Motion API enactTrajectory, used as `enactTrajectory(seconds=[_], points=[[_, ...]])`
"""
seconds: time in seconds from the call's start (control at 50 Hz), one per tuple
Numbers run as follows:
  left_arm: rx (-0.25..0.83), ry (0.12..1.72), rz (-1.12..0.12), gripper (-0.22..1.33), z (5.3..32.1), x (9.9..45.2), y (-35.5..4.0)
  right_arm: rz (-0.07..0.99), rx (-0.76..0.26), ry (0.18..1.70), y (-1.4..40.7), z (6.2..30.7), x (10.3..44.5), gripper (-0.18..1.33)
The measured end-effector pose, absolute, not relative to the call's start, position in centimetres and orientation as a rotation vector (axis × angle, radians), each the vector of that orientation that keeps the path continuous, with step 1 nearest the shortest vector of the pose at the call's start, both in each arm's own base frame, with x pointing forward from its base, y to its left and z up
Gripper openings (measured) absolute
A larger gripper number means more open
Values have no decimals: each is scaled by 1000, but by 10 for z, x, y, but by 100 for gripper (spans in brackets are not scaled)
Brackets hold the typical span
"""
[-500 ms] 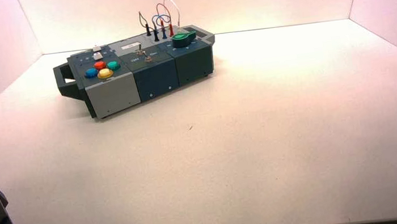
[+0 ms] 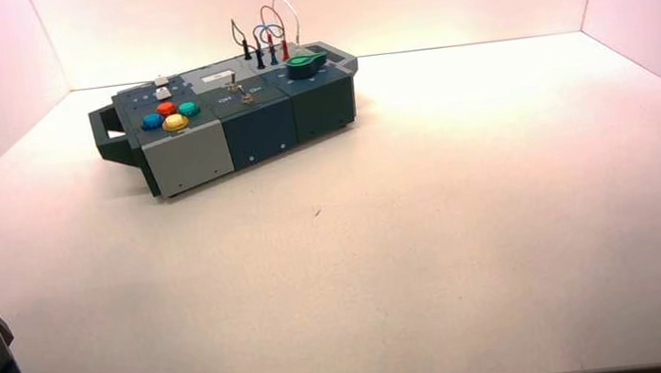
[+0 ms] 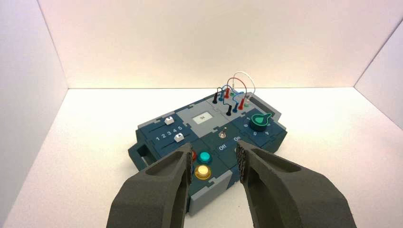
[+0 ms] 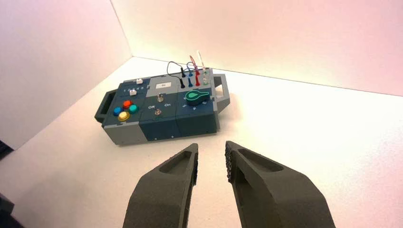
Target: Move the left gripper to the left.
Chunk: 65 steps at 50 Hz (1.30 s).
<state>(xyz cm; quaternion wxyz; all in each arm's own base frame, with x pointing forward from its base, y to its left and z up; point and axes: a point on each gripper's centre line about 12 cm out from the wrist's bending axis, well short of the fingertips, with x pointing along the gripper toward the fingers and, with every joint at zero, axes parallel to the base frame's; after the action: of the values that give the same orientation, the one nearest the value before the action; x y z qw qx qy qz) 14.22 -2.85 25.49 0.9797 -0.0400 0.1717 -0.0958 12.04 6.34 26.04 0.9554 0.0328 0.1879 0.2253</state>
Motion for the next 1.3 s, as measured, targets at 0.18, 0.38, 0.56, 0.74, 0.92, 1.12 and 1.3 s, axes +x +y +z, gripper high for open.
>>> enactTrajectory(seconds=[0.18,0.38,0.56,0.74,0.92,1.12,1.3], points=[[-85,339,-171,97,255,144,-25,458,68,382,63,260,120,68],[-101,335,-71,-18,255,141,-11,458,67,379,63,261,120,68],[-112,327,22,-17,258,142,3,458,69,379,63,261,120,68],[-106,343,115,-17,264,152,18,458,70,381,64,261,120,68],[-128,372,246,-17,279,175,46,460,68,388,64,260,120,68],[-143,396,337,-17,297,197,74,469,66,394,65,259,119,68],[-160,415,411,-17,306,214,101,469,65,400,65,259,119,65]])
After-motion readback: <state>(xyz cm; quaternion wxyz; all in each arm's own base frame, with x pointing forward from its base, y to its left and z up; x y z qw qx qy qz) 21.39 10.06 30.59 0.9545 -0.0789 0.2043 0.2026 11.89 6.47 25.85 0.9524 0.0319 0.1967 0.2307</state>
